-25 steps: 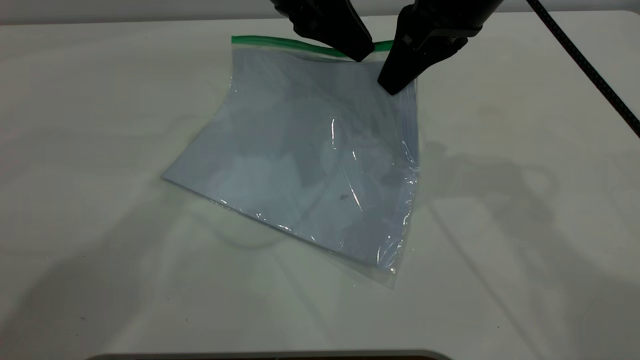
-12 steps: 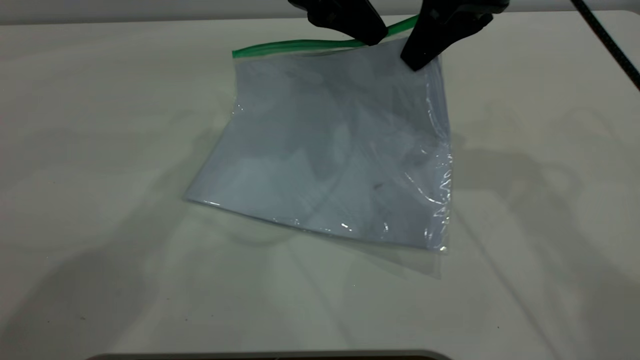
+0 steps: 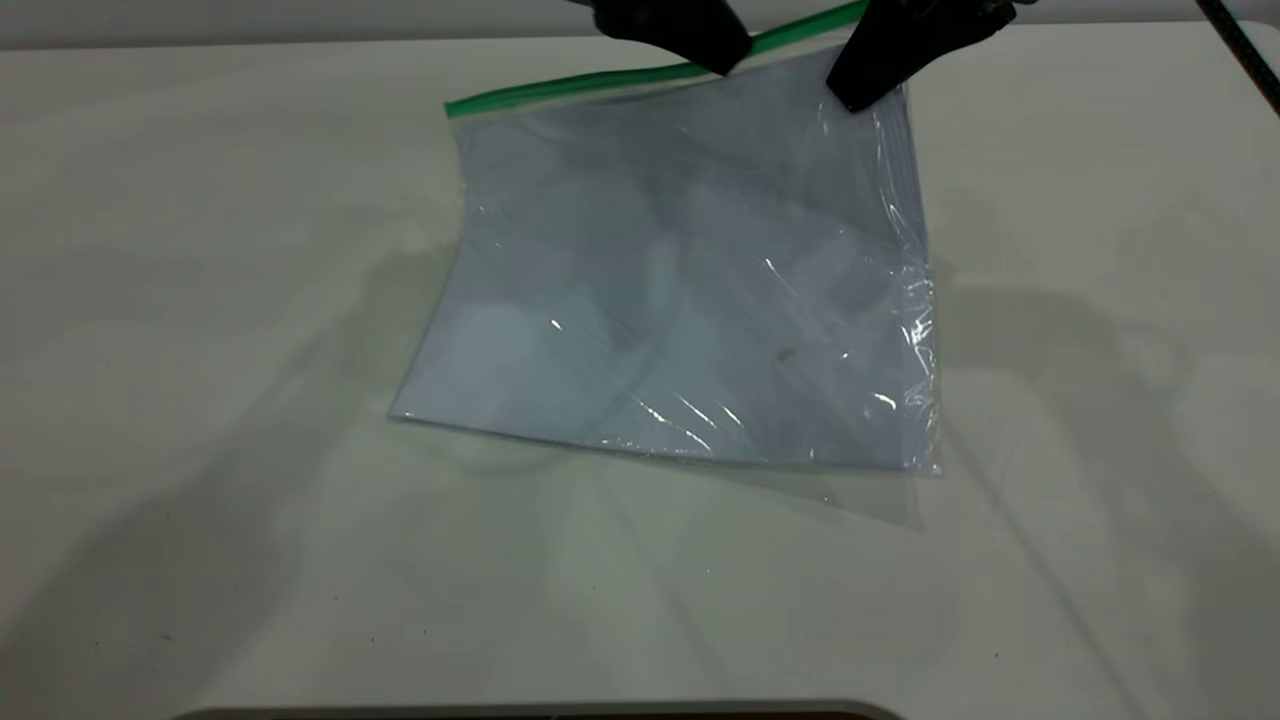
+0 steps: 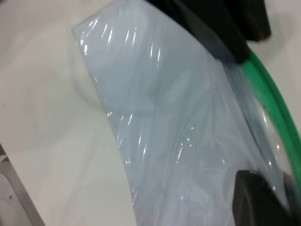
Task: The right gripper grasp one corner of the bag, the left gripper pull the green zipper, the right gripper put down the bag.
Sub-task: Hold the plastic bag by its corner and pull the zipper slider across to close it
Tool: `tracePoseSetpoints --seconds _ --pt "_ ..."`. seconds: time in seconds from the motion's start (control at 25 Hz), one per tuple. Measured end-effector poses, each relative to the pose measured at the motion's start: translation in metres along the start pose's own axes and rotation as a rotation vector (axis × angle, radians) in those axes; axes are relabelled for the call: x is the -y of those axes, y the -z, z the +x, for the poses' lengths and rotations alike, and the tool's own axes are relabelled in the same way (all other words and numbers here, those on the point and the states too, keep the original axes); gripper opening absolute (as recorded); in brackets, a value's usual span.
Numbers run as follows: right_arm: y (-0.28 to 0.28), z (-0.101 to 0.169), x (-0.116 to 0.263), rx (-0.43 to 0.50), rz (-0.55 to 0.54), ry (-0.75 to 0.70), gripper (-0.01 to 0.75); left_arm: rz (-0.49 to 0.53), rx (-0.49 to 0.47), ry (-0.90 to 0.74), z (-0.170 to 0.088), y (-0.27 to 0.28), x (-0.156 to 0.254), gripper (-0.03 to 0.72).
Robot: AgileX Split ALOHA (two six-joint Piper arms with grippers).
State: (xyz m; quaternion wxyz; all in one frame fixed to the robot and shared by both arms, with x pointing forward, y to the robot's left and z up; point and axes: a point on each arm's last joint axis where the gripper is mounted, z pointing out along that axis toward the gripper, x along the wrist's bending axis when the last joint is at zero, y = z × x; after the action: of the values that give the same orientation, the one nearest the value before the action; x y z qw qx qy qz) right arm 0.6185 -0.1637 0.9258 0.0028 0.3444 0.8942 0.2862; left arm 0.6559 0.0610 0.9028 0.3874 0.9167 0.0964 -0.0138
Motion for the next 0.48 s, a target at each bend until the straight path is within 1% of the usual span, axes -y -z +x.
tracePoseSetpoints --seconds 0.24,0.48 --pt "0.002 -0.001 -0.001 0.010 -0.013 0.004 0.034 0.019 -0.022 0.013 0.011 0.012 0.012 0.059" --pt "0.002 -0.001 -0.003 0.013 -0.024 0.003 0.034 0.058 -0.049 0.095 0.027 0.031 0.033 0.060"
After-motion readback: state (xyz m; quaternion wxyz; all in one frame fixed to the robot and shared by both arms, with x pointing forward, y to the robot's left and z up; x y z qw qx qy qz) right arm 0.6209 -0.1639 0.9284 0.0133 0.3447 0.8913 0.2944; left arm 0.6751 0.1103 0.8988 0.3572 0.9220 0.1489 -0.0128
